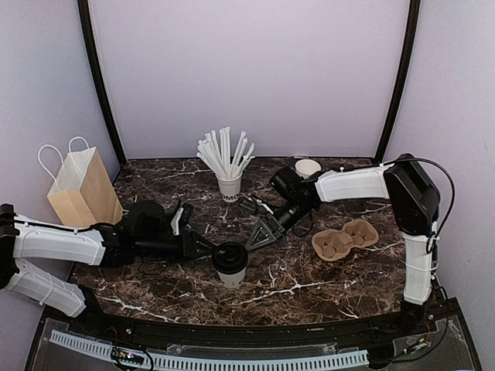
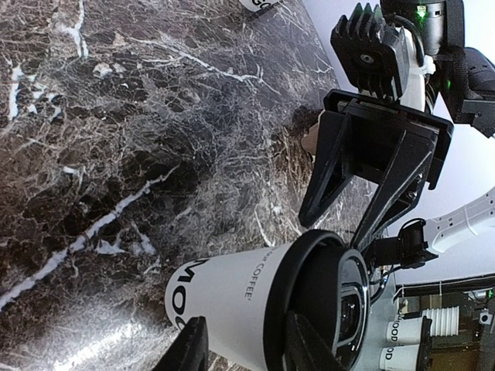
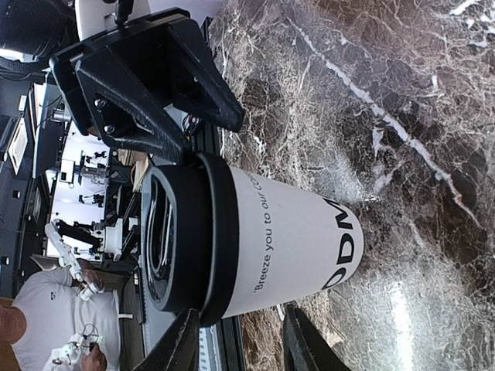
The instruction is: Pack the takeout coffee
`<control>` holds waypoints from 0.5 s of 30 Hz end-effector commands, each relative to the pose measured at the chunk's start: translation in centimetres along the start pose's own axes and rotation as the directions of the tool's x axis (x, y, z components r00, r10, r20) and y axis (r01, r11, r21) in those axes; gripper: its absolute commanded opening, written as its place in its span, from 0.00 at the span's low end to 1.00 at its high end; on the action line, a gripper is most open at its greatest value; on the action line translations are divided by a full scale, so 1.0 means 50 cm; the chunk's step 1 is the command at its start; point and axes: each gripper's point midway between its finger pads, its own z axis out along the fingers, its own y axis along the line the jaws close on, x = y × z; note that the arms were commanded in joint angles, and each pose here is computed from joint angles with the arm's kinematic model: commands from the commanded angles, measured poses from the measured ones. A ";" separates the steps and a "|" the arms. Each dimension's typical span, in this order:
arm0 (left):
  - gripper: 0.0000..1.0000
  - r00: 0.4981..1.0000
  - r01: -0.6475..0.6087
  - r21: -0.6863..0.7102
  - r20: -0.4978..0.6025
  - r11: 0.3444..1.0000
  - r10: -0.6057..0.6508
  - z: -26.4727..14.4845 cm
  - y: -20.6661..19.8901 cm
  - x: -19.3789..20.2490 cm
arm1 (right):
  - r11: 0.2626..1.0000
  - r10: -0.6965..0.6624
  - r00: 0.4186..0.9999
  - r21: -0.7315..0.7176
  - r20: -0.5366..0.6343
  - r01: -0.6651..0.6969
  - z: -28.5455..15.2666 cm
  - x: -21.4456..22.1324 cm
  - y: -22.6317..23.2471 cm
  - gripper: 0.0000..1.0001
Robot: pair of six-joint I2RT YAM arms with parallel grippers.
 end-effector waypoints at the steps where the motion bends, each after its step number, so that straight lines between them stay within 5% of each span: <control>1: 0.38 0.998 -0.061 -0.046 0.020 0.997 0.062 -0.015 -0.009 -0.021 | 0.998 -0.057 0.998 -0.026 -0.001 0.057 -0.006 -0.011 0.028 0.39; 7: 0.40 0.996 -0.079 -0.035 0.047 0.996 0.080 -0.017 -0.030 -0.043 | 0.995 -0.095 0.995 -0.032 0.001 0.095 -0.013 -0.015 0.047 0.41; 15: 0.48 0.996 -0.091 -0.033 0.010 0.995 0.092 -0.025 -0.040 -0.035 | 0.977 -0.167 0.985 0.130 -0.041 0.171 -0.008 0.017 0.032 0.47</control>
